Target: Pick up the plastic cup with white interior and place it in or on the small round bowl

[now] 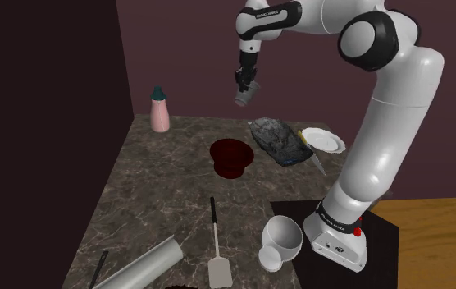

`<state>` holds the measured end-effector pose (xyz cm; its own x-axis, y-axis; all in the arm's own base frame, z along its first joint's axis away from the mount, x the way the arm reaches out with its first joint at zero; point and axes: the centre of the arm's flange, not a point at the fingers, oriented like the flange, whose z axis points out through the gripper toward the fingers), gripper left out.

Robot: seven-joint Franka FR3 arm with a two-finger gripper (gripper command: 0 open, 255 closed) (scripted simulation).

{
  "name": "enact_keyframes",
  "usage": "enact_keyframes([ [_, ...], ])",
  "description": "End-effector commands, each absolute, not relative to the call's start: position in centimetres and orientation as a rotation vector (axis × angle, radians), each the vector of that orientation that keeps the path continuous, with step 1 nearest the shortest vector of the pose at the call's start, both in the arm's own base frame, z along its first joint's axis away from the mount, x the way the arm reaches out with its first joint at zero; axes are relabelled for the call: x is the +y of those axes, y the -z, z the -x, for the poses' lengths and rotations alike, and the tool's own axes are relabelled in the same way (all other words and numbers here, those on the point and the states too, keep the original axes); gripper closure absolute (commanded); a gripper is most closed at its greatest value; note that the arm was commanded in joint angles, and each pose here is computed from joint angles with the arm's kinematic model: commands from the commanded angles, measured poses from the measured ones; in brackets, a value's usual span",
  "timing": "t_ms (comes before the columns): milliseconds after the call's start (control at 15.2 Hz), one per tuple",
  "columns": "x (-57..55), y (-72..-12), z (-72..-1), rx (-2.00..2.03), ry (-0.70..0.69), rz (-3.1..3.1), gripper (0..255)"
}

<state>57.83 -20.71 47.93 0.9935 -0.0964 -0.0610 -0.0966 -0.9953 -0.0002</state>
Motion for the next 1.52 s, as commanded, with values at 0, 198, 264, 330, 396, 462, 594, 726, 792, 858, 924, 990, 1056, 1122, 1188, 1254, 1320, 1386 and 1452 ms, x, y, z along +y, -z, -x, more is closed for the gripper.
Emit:
enact_keyframes([
  [0, -18.4, -48.2, -56.7, 0.153, -0.095, 3.134, 255],
  [198, -14.8, -48.5, -55.0, 0.153, -0.095, 3.134, 255],
  [264, -13.6, -48.7, -54.4, 0.153, -0.095, 3.134, 255],
  [330, -12.5, -48.8, -53.9, 0.153, -0.095, 3.134, 255],
  [396, -11.3, -48.9, -53.3, 0.153, -0.095, 3.134, 255],
  [462, -10.1, -49.0, -52.7, 0.153, -0.095, 3.134, 255],
  [594, -7.7, -49.3, -51.6, 0.153, -0.095, 3.134, 255],
  [726, -5.4, -49.5, -50.4, 0.153, -0.095, 3.134, 255],
  [792, -4.2, -49.6, -49.9, 0.153, -0.095, 3.134, 255],
  [858, -3.0, -49.8, -49.3, 0.153, -0.095, 3.134, 255],
  [924, -1.8, -49.9, -48.7, 0.153, -0.095, 3.134, 255],
  [990, -0.6, -50.0, -48.1, 0.153, -0.095, 3.134, 255],
  [1056, 0.5, -50.1, -47.6, 0.153, -0.095, 3.134, 255],
  [1122, 1.7, -50.2, -47.0, 0.153, -0.095, 3.134, 255],
  [1188, 2.9, -50.4, -46.4, 0.153, -0.095, 3.134, 255],
  [1254, 4.1, -50.5, -45.8, 0.153, -0.095, 3.134, 255],
  [1320, 5.3, -50.6, -45.3, 0.153, -0.095, 3.134, 255],
  [1386, 6.5, -50.7, -44.7, 0.153, -0.095, 3.134, 255],
  [1452, 6.5, -50.2, -44.7, 0.153, -0.095, 3.134, 255],
])
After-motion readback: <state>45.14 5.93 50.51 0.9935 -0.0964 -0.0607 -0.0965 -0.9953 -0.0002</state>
